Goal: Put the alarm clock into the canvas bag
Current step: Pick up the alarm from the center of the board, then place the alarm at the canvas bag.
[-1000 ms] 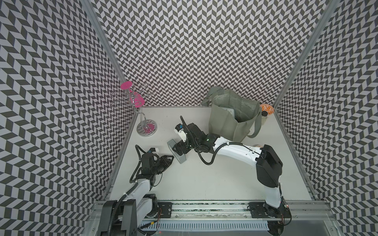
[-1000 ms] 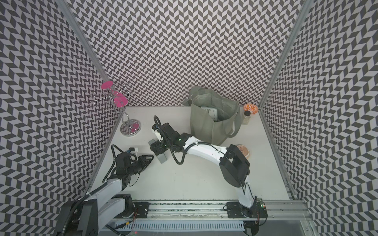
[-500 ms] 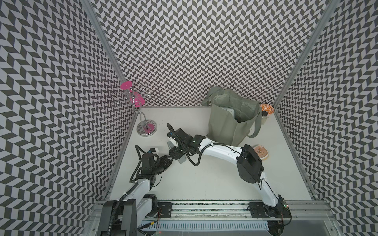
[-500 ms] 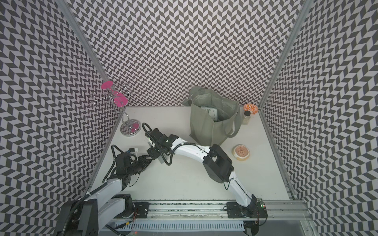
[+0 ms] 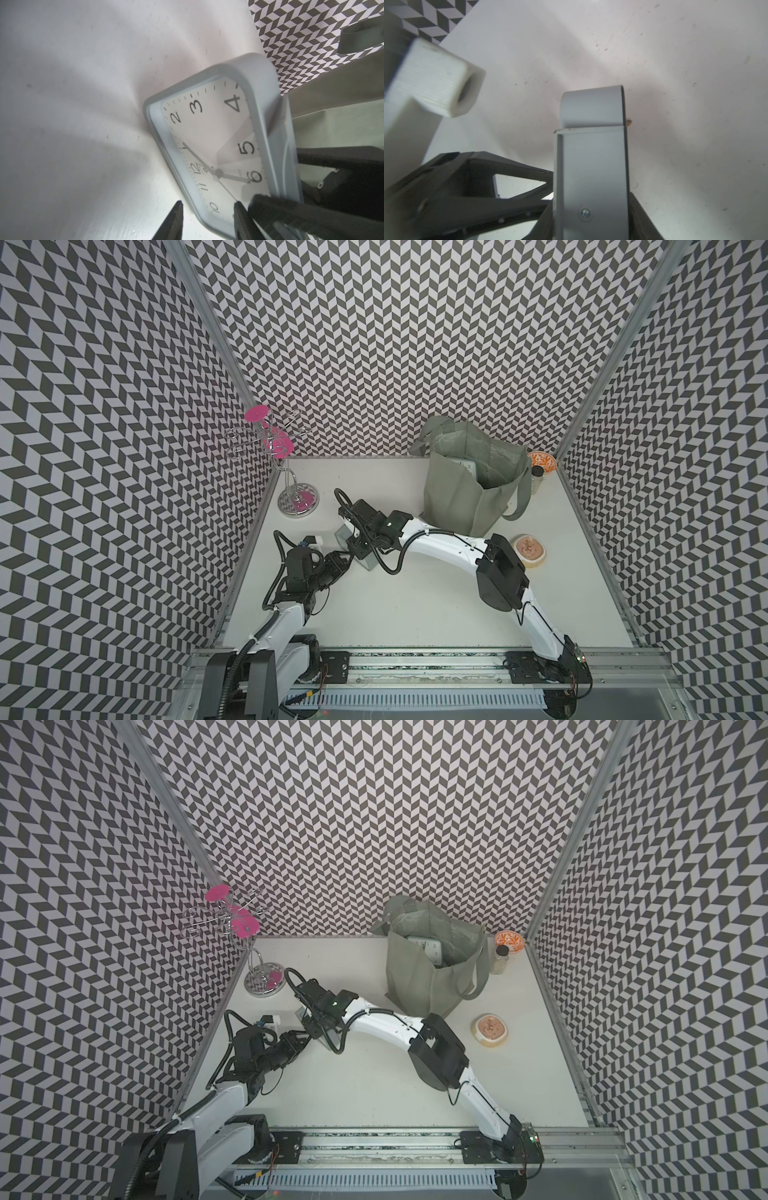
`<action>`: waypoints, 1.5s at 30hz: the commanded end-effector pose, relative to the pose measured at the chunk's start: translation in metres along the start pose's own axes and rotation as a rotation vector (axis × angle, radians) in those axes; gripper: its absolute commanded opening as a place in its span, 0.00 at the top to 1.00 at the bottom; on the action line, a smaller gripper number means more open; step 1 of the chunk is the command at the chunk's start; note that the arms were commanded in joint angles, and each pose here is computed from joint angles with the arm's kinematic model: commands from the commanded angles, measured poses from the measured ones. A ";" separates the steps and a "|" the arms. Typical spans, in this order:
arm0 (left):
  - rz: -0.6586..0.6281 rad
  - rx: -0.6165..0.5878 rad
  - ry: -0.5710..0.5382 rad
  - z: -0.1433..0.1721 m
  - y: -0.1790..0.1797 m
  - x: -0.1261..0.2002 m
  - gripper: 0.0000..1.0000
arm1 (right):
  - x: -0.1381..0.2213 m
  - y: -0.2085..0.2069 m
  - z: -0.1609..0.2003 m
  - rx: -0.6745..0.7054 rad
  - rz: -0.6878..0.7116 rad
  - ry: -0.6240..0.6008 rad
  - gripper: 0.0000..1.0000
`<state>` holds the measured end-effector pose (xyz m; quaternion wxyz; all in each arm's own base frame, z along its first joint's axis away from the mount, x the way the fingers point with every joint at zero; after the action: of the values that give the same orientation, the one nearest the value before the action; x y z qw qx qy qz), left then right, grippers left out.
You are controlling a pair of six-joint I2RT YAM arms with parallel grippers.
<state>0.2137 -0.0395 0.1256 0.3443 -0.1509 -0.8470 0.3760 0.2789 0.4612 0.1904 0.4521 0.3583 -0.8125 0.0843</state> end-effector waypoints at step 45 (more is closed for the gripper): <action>0.339 -0.812 0.142 -0.156 -0.306 -0.222 0.27 | 0.368 -0.243 -0.100 -0.233 0.408 -0.862 0.70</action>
<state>0.4867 -0.2728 0.3324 0.2169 -0.4228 -0.8769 0.0729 0.3875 0.1465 0.4635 0.1472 0.1274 -0.9784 -0.0700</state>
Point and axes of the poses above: each gripper's point midway between its finger pads, its own x axis back along the fingers, its own y axis along the line the jaws close on, z = x × y, the point moved 9 cm from there along x, back along the fingers, and after that the axes turned 8 degrees about -x, right-handed, at the moved point
